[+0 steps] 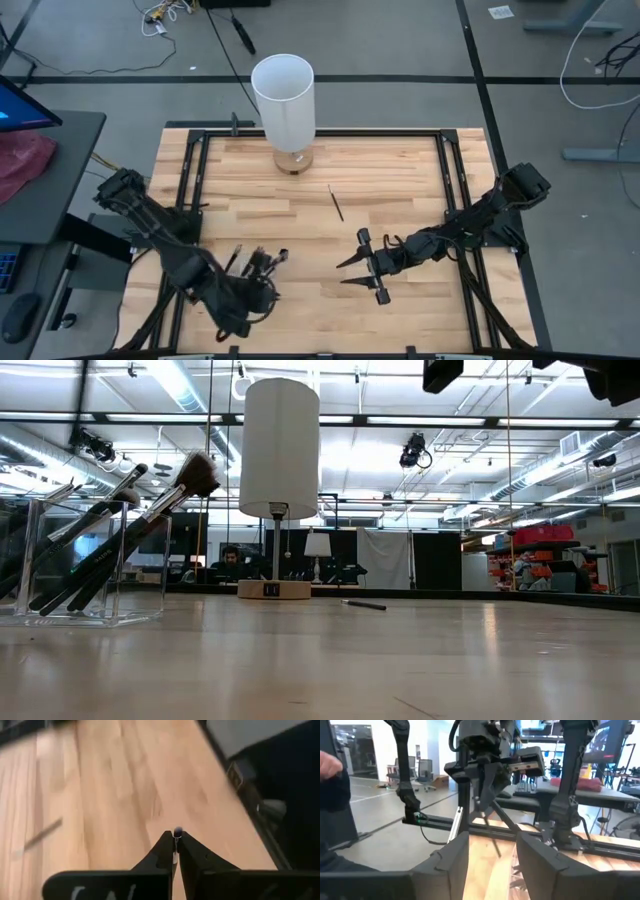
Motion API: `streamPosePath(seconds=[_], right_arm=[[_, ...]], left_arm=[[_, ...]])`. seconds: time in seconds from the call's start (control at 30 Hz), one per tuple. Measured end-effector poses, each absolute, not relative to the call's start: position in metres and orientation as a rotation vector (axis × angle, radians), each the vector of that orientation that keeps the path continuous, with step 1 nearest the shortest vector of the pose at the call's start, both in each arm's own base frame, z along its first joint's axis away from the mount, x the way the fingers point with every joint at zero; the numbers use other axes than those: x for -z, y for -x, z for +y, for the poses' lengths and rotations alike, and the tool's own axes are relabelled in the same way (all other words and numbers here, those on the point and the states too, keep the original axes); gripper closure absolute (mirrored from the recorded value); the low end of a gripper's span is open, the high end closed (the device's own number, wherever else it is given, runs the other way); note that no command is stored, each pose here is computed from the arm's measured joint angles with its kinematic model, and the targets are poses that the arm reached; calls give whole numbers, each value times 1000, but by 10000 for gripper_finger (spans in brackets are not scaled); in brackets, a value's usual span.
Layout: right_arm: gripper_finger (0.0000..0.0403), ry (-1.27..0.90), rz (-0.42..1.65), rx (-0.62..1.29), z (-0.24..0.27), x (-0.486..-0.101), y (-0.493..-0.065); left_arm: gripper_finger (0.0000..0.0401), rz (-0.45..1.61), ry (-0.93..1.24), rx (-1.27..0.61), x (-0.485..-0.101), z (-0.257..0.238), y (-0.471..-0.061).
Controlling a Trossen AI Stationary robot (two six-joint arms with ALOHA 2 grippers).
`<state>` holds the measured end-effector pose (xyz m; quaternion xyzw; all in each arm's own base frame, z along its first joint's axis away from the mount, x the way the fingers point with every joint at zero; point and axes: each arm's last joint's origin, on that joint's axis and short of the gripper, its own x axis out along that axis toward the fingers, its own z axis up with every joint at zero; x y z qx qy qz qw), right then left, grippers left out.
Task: Put items in baskets/containers
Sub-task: Put the eyeshadow brush in the transparent organizer
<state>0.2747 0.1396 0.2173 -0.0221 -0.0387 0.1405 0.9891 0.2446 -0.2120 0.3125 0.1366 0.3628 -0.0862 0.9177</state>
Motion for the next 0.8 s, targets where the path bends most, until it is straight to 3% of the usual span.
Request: streamPosePath(seconds=[0.4,0.8], right_arm=[[235,40,-68,-284,139,-216,-275],[235,40,-64,-284,139,-216,-275]], left_arm=[[391,781,-201,-36,-304,-180,-212],[389,701,60,-30,-258,-139,-206]])
